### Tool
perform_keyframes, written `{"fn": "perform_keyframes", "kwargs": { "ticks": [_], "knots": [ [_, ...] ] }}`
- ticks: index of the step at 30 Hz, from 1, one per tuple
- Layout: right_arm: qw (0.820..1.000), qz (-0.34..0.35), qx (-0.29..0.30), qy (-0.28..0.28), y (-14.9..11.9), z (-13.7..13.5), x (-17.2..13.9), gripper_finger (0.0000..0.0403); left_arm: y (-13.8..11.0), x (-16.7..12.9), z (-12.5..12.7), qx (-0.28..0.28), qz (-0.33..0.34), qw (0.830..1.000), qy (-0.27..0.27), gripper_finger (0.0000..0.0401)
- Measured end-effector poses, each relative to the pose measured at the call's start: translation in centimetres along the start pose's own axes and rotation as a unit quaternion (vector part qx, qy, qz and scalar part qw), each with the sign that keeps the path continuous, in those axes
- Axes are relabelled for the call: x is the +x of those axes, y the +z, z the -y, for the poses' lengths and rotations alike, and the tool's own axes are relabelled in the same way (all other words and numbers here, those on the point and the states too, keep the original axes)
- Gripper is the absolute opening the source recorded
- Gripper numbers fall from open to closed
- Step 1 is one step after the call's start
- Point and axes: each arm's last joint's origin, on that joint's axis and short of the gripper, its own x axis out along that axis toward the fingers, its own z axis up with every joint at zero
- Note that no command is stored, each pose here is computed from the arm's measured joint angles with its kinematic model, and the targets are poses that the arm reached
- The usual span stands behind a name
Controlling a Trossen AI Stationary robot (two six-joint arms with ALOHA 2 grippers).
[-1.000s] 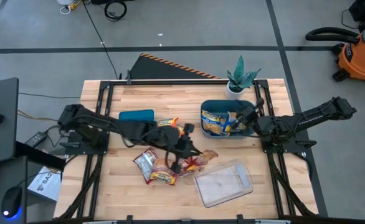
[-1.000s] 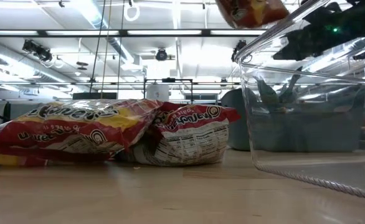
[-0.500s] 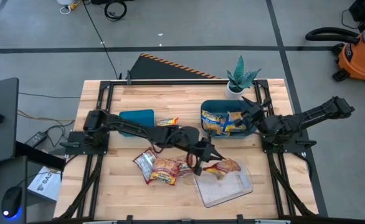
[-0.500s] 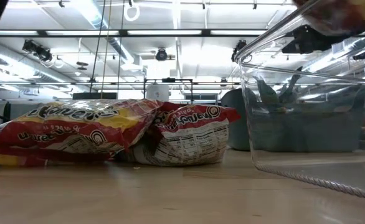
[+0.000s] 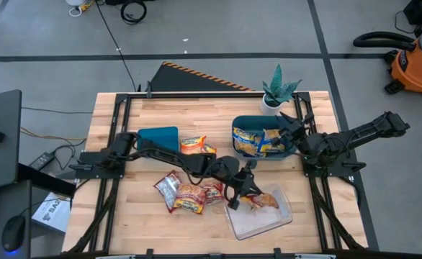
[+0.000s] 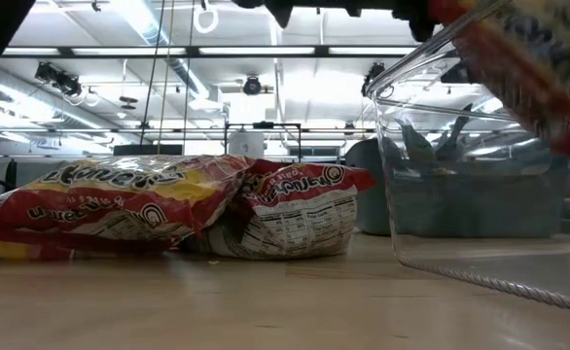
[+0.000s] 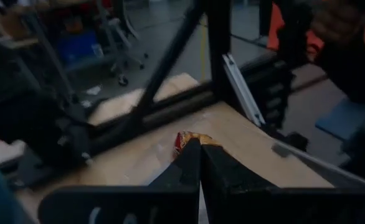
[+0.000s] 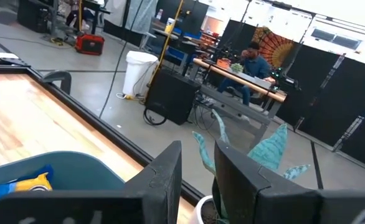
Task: Sort Maruchan noodles
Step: Put the red noodle pack into the transparent bin
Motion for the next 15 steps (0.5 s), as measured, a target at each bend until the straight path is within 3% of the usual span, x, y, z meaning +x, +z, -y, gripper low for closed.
{"fn": "perform_keyframes", "kwargs": {
  "ticks": [9,15],
  "knots": [
    [1.0,0.003,0.0,0.017,0.0,-0.1,0.0,0.0101,-1.8,0.9,0.5,-0.029,-0.017,0.999,-0.035,0.0013],
    [1.0,0.003,-0.001,0.019,0.0,-0.1,0.0,0.0101,-2.6,1.0,0.3,-0.071,-0.037,0.996,-0.049,0.0067]
  ]
}}
